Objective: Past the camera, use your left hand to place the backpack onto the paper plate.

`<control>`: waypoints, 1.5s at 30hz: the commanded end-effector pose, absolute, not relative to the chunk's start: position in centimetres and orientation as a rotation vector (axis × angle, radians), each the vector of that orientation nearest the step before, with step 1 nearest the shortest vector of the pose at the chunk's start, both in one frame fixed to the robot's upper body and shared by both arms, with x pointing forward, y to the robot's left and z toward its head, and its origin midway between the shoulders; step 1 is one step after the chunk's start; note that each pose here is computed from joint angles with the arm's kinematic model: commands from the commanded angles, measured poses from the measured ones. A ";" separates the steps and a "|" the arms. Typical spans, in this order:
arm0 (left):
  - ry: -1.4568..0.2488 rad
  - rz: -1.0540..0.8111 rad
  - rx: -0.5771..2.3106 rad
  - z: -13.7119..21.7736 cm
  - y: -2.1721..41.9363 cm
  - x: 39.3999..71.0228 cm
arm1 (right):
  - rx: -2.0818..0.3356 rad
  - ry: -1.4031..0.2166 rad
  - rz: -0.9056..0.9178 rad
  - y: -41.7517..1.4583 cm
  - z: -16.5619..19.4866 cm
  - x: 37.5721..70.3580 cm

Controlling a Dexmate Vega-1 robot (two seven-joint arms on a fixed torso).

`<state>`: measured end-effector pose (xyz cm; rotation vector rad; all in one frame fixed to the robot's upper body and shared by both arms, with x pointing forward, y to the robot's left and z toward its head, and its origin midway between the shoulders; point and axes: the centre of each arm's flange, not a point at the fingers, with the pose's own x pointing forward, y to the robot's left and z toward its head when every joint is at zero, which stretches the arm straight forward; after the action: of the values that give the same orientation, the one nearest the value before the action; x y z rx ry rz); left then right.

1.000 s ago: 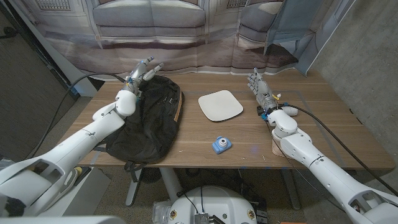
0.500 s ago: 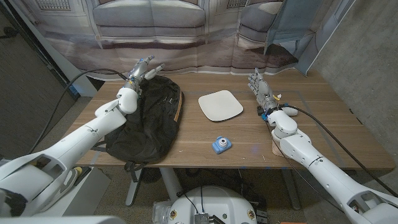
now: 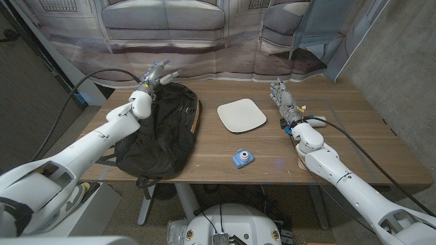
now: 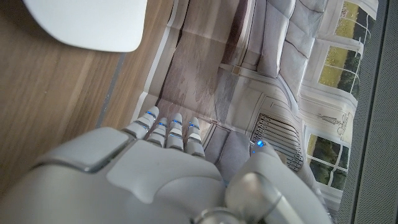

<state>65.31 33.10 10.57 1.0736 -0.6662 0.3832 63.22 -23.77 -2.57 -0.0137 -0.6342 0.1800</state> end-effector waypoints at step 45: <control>-0.423 0.325 1.326 12.0 32.3 68.1 | 0.009 -0.645 0.137 -22.9 -1.5 62.8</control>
<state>67.22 32.39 11.87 1.2857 -0.4814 0.3438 62.86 -23.20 -1.76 -0.0049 -0.6429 0.1491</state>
